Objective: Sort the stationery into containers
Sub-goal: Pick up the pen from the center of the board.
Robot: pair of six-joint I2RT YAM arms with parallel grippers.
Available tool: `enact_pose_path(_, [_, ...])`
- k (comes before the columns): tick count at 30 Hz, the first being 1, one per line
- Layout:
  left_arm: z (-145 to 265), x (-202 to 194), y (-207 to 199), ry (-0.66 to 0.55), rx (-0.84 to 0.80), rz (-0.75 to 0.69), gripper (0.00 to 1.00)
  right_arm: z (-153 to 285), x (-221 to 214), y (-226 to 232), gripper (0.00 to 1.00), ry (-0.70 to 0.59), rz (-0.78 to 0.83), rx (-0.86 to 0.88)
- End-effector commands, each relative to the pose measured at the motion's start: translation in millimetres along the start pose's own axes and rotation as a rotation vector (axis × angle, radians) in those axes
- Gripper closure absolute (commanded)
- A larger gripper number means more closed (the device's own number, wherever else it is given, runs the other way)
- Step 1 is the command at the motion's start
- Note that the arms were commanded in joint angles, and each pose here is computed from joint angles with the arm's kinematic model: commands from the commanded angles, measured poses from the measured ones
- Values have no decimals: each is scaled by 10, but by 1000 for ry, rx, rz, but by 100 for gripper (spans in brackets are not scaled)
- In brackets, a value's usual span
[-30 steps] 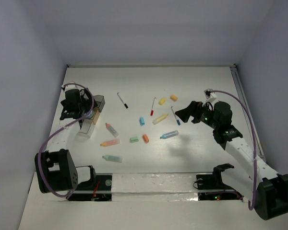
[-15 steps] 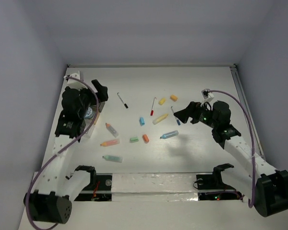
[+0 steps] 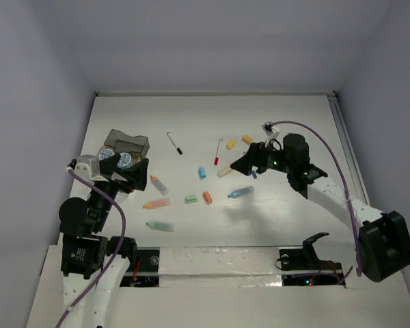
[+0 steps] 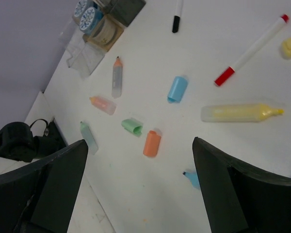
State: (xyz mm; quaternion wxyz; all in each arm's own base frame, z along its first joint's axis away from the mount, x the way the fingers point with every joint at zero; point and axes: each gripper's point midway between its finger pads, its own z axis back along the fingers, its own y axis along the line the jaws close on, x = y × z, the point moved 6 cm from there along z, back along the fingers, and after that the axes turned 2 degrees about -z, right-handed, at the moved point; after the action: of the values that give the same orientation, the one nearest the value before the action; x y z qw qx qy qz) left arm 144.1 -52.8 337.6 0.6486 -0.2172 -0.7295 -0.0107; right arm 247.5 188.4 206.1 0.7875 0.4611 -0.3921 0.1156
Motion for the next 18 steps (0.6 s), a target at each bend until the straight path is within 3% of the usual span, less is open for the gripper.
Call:
enact_pose_path(1, [10,-50,-18,13,-23,3,1,-263,232,311,6,2,96,23])
enact_pose_path(2, [6,-52,-23,17,-25,9,1,-376,321,494,6,2,131,49])
enact_pose_path(5, [5,-29,-64,7,-56,16,1,-772,248,395,10,81,122,-37])
enact_pose_path(10, [73,7,-111,-41,-69,18,1,-1429,378,405,25,121,153,-135])
enact_pose_path(11, [94,43,-125,-53,-71,19,1,-1588,277,220,26,162,141,-195])
enact_pose_path(18, [216,389,-290,-167,-142,30,1,-2291,375,50,26,190,242,-369])
